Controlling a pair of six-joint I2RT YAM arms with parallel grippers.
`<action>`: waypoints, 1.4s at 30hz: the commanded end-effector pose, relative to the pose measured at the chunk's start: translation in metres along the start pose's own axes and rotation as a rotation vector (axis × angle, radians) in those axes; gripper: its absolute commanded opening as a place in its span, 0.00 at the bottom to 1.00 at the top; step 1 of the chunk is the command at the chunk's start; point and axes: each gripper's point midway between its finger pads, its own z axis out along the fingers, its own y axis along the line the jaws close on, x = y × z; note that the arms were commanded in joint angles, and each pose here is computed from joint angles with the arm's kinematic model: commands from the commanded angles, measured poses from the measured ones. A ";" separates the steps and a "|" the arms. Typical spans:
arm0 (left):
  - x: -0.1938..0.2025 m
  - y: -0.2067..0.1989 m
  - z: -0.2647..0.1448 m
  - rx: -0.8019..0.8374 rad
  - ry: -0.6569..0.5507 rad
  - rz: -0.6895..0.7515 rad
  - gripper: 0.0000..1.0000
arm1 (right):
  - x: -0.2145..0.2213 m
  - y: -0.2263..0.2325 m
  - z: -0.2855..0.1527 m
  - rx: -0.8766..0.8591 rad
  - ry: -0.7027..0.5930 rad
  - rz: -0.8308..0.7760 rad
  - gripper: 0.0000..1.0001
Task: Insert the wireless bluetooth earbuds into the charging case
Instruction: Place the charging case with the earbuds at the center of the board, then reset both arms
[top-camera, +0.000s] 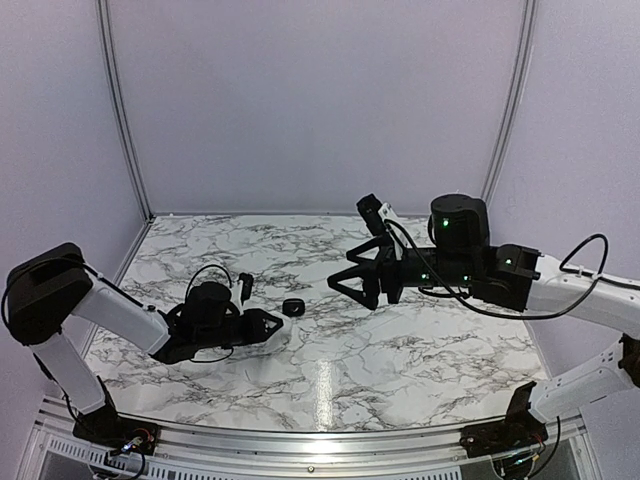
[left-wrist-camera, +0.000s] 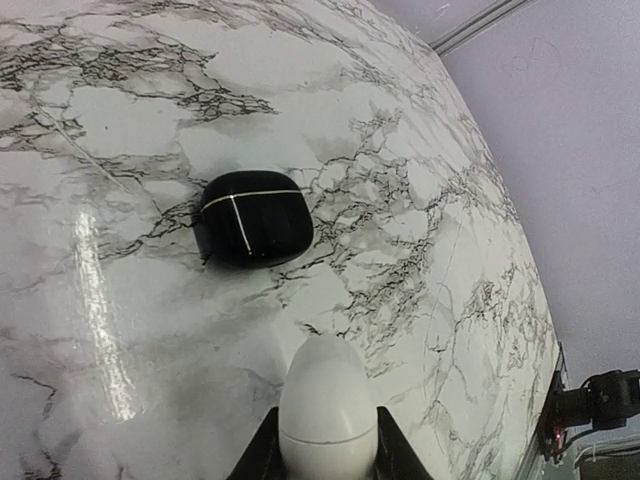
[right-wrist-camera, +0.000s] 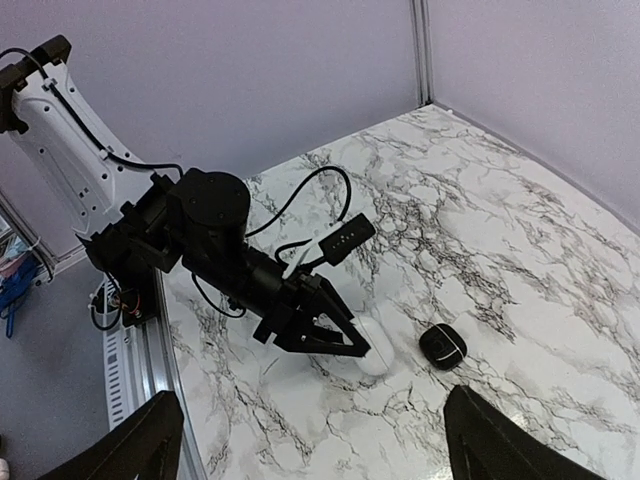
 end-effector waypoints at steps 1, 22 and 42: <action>-0.008 -0.024 0.019 0.079 -0.042 -0.069 0.00 | -0.009 -0.002 -0.005 0.010 -0.045 0.003 0.90; 0.014 0.004 0.016 -0.099 0.002 -0.102 0.80 | -0.005 -0.005 -0.008 0.022 -0.059 0.029 0.98; -0.154 0.029 -0.153 -0.501 -0.252 0.186 0.99 | 0.033 -0.146 -0.059 0.284 -0.162 0.355 0.98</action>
